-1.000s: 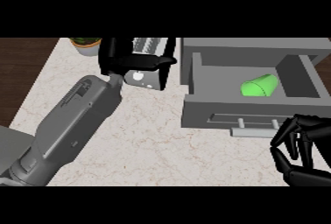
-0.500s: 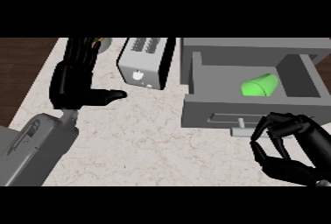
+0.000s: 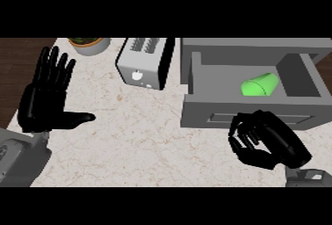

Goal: Pick up the cup, place it into the drawer and close the drawer

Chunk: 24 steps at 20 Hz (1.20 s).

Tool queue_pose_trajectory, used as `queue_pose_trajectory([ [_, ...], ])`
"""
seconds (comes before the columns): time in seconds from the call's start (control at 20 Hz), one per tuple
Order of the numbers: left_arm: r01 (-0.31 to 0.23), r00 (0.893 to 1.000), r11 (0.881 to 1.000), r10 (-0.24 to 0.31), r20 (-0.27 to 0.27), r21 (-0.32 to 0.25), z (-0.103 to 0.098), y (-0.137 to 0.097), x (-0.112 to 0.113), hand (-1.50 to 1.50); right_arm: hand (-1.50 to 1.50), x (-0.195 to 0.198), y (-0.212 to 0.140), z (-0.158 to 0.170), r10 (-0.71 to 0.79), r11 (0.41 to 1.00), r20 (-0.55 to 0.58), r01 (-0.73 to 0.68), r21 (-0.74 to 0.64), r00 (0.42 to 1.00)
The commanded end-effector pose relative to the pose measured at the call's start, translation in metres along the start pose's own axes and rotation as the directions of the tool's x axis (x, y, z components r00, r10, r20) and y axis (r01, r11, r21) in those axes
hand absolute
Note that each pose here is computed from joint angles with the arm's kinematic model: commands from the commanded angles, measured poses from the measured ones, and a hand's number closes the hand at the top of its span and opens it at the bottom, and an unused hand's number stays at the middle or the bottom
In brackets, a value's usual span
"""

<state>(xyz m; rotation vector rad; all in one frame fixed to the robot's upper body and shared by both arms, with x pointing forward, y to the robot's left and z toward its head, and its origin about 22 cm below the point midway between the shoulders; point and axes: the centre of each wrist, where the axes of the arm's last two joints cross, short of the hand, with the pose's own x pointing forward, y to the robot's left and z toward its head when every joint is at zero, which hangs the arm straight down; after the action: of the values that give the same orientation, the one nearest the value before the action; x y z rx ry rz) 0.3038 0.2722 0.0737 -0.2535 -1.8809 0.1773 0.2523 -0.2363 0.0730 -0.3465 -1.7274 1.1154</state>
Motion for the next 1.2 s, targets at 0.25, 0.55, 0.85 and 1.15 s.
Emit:
queue_pose_trajectory([
  [0.25, 0.002, 1.000, 1.000, -0.002, 0.001, 0.012, 0.042, 0.036, -0.006, -1.50, -1.50, -0.035, 0.044, -0.052, 0.112, 0.992, -0.069, -0.107, 0.072, 0.991],
  [0.55, -0.011, 1.000, 1.000, 0.011, 0.012, 0.017, 0.028, 0.041, 0.011, -1.50, -1.50, -0.060, 0.055, -0.079, 0.134, 0.983, -0.106, -0.119, 0.138, 0.985],
  [0.85, 0.000, 1.000, 1.000, 0.000, 0.007, -0.003, 0.045, 0.067, -0.002, -1.50, -1.50, -0.098, 0.043, -0.107, 0.100, 0.988, -0.123, -0.084, 0.132, 0.987],
  [1.15, -0.048, 0.999, 0.999, 0.048, 0.016, -0.004, 0.050, 0.090, 0.011, -1.50, -1.50, -0.115, 0.045, -0.117, 0.056, 0.990, -0.138, -0.036, 0.138, 0.989],
])
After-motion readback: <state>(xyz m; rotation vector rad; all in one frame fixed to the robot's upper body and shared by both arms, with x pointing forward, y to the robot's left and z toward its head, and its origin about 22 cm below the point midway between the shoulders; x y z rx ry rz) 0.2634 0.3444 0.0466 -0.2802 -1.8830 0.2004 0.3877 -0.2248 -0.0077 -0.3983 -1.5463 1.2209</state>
